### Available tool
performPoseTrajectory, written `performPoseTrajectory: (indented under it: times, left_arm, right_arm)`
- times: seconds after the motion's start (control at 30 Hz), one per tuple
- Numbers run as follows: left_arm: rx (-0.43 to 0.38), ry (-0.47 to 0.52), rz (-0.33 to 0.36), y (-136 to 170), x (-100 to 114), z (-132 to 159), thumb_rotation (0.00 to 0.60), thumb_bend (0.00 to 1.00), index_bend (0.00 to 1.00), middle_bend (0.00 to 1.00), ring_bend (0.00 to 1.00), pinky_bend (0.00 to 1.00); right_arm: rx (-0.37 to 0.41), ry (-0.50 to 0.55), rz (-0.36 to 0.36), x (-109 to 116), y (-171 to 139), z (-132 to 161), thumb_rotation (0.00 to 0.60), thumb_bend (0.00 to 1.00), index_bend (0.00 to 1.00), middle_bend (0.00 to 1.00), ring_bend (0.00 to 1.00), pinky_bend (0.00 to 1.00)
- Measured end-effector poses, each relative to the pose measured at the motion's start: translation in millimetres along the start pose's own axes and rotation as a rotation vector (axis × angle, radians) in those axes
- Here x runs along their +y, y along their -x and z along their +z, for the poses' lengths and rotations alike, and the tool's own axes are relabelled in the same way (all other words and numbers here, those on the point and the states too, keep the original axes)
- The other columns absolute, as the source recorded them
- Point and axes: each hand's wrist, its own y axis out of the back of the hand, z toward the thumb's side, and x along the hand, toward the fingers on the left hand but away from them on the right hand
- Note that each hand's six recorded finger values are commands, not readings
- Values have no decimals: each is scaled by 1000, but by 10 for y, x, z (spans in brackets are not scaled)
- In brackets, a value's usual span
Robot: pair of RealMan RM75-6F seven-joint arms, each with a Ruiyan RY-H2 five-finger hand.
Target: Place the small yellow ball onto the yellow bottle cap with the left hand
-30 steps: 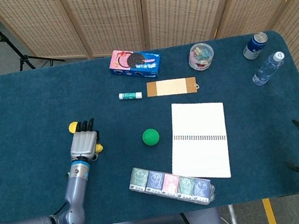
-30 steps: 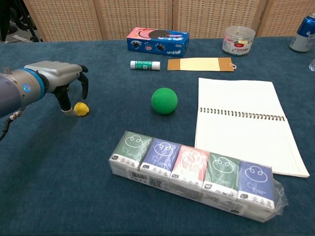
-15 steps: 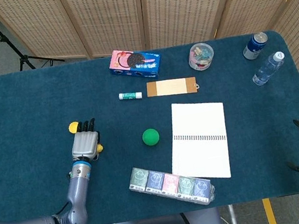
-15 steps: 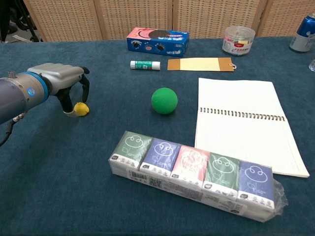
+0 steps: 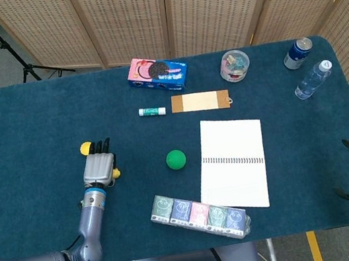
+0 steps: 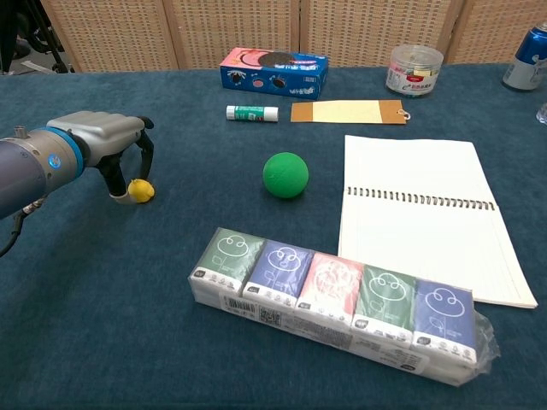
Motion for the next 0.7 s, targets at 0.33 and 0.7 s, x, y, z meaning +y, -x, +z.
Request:
performPoseTrajectory:
  times: [0.33, 0.7]
  left_arm:
    - [14, 2, 27, 0, 108, -95, 600, 274, 593, 0, 0, 0]
    - [83, -7, 71, -33, 293, -521, 600, 274, 593, 0, 0, 0]
  right_arm:
    - [-2, -3, 3, -6, 2, -3, 600, 0, 31, 0, 0, 0]
    - [-2, -13, 4, -17, -3, 11, 600, 0, 31, 0, 0, 0]
